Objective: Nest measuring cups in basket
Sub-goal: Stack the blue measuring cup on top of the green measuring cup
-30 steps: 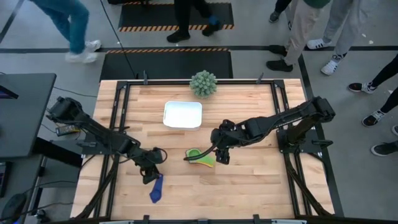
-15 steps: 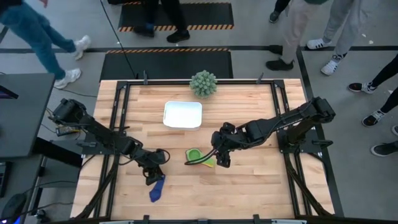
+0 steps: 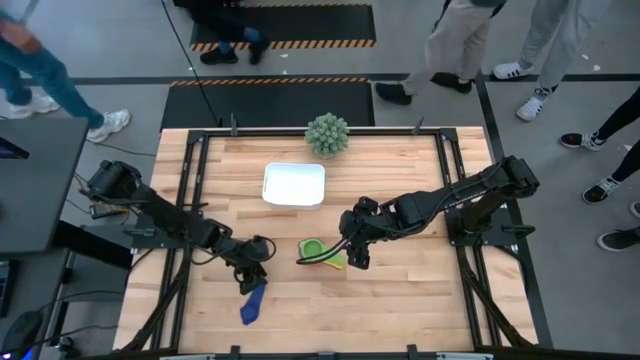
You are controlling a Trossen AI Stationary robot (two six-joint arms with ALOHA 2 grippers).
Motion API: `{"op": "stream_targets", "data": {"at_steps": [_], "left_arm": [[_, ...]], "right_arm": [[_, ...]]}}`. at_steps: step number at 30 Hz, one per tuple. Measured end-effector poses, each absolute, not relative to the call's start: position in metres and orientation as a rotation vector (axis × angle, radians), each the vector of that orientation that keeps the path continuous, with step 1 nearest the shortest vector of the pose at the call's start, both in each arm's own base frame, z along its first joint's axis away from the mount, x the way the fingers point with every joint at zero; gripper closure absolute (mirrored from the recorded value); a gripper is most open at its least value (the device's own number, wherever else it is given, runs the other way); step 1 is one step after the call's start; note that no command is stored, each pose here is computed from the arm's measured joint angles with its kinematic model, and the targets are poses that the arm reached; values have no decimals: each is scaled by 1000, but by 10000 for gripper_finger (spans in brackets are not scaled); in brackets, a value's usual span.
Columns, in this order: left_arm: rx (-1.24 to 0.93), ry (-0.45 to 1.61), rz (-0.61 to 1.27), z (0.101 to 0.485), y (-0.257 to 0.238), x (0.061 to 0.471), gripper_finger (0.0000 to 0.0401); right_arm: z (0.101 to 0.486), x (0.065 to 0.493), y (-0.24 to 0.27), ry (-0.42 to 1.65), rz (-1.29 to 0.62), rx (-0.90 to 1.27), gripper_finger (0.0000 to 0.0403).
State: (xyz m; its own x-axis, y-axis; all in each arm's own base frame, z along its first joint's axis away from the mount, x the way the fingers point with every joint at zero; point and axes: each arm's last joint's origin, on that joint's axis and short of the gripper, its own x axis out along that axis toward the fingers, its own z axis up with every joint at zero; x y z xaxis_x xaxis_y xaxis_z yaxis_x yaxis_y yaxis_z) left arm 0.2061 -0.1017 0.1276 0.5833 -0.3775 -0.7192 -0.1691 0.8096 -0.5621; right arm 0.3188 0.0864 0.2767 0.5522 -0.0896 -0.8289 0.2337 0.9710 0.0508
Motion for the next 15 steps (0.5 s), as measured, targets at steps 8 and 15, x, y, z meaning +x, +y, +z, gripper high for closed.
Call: {"op": "stream_targets", "data": {"at_steps": [8, 15], "left_arm": [[-649, 998, -172, 117, -106, 209, 255], [-654, 1034, -261, 118, -108, 208, 278]], "right_arm": [[277, 319, 87, 968, -194, 170, 79], [277, 319, 87, 962, -190, 168, 79]]}}
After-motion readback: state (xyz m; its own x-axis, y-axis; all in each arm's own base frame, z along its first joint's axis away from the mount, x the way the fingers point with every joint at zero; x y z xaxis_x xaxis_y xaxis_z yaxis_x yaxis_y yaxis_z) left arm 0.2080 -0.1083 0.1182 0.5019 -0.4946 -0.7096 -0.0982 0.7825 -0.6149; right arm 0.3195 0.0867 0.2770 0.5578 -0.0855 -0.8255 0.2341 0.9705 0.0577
